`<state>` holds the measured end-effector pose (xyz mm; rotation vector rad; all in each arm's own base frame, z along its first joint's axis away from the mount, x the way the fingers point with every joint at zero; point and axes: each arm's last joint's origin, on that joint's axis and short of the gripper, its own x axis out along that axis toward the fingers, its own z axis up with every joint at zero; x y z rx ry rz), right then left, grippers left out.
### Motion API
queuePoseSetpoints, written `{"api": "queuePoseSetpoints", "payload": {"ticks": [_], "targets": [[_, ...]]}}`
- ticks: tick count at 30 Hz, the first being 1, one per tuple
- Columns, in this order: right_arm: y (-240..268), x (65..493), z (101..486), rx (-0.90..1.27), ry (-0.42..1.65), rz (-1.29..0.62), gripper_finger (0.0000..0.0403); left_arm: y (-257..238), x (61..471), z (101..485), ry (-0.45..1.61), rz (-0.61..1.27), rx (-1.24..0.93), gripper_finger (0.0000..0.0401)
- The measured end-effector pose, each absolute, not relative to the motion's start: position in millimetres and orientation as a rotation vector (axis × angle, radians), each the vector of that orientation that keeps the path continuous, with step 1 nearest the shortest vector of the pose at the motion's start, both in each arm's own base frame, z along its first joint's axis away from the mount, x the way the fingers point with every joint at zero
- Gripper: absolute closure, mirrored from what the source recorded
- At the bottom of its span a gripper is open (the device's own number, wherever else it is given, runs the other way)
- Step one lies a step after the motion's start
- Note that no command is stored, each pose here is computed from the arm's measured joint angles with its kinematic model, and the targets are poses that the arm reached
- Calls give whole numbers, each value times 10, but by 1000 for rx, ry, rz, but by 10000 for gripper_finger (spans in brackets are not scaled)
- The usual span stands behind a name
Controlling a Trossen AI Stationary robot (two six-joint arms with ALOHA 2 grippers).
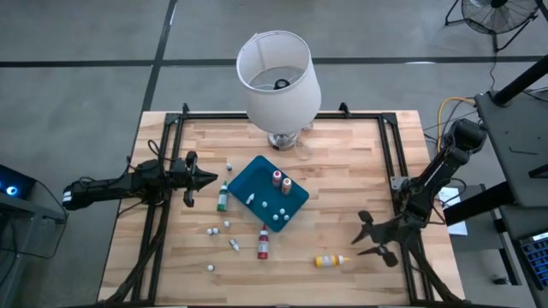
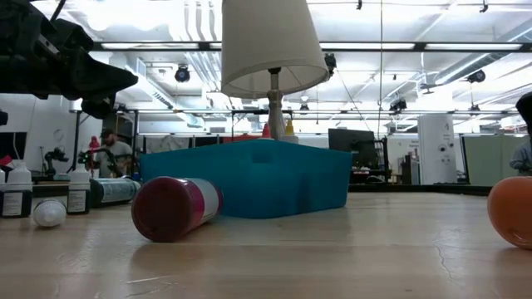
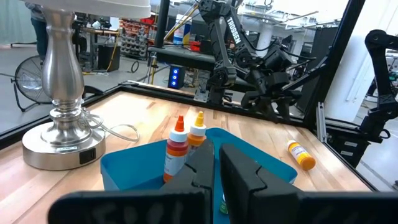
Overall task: Pick & Place food coloring
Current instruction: Put the large yellow food coloring bottle into the blue container
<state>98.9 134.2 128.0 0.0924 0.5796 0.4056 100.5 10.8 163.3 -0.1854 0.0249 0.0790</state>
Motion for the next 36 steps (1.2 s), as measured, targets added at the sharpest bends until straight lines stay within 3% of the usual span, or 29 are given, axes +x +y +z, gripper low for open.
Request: {"api": "queuePoseSetpoints", "payload": {"ticks": [19,36], "targets": [[1576,958,1397,158,585,474,232,108,1005,1633,25,79,-185,401],[1698,1046,1137,122,556,408,232,108,1005,1634,24,79,-185,401]]}}
